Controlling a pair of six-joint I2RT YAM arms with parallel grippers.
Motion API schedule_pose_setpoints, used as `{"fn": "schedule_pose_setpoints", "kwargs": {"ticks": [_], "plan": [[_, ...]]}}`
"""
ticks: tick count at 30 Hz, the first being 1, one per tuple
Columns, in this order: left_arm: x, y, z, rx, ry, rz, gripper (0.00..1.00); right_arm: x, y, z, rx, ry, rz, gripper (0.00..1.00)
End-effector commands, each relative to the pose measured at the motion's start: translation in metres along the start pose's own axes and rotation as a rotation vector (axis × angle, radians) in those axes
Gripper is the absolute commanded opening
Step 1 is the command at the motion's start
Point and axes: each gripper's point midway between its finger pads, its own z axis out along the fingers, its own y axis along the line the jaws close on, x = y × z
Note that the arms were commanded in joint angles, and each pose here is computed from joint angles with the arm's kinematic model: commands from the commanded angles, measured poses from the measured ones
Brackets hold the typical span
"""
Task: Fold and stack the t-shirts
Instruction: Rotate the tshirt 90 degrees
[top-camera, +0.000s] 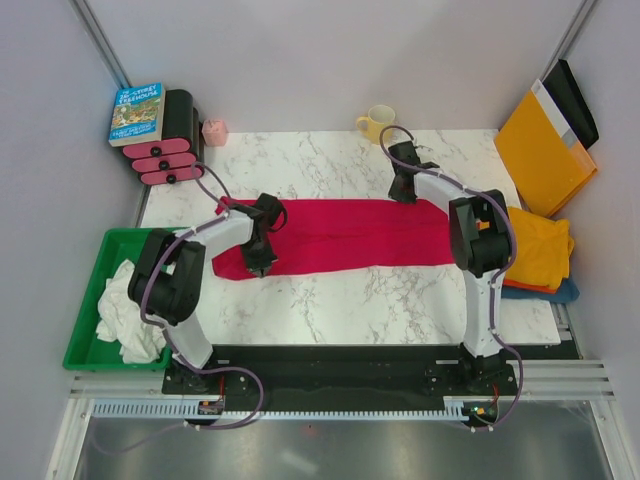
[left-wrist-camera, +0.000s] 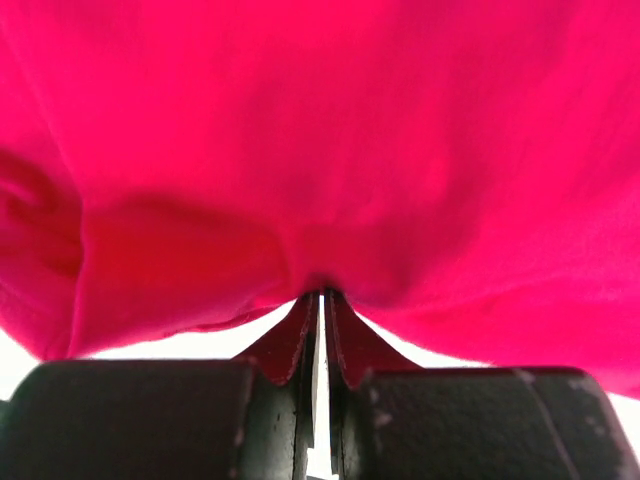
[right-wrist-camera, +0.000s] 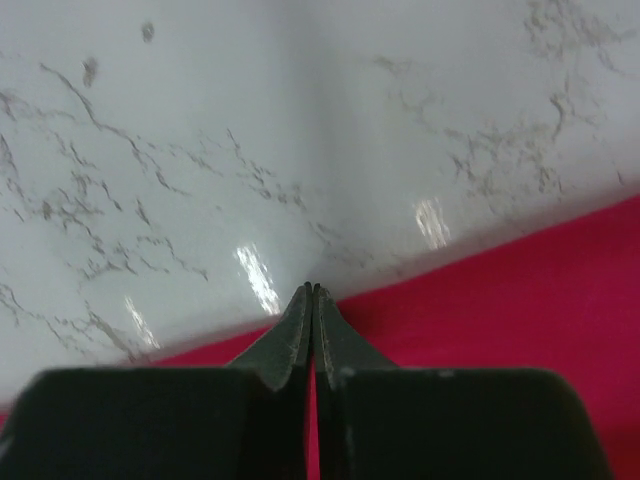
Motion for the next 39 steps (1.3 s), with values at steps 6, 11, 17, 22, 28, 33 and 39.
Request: {"fn": "schedule_pose_setpoints", "kwargs": {"ticks": [6, 11, 17, 22, 28, 33, 39], "plan": [[-0.073, -0.015, 0.035, -0.085, -0.021, -0.088, 0.09, 0.084, -0.067, -0.042, 0.108, 0.218, -0.073, 0.06], [-0.105, -0.036, 0.042, -0.097, -0.010, -0.060, 0.08, 0.103, -0.089, -0.071, 0.113, 0.260, -0.076, 0.09], [-0.165, -0.083, 0.044, -0.048, -0.056, 0.017, 0.07, 0.143, -0.105, -0.105, 0.090, 0.359, -0.073, 0.10], [-0.186, -0.123, 0.046, 0.045, -0.075, 0.076, 0.08, 0.189, -0.095, -0.142, 0.018, 0.414, -0.160, 0.10], [-0.198, -0.159, 0.048, 0.192, -0.080, 0.099, 0.11, 0.245, -0.066, -0.176, -0.115, 0.524, -0.231, 0.11], [-0.193, -0.186, 0.046, 0.327, -0.039, 0.113, 0.15, 0.276, -0.035, -0.205, -0.268, 0.623, -0.305, 0.12], [-0.193, -0.215, 0.033, 0.491, -0.019, 0.140, 0.15, 0.286, 0.004, -0.228, -0.415, 0.645, -0.434, 0.13]]}}
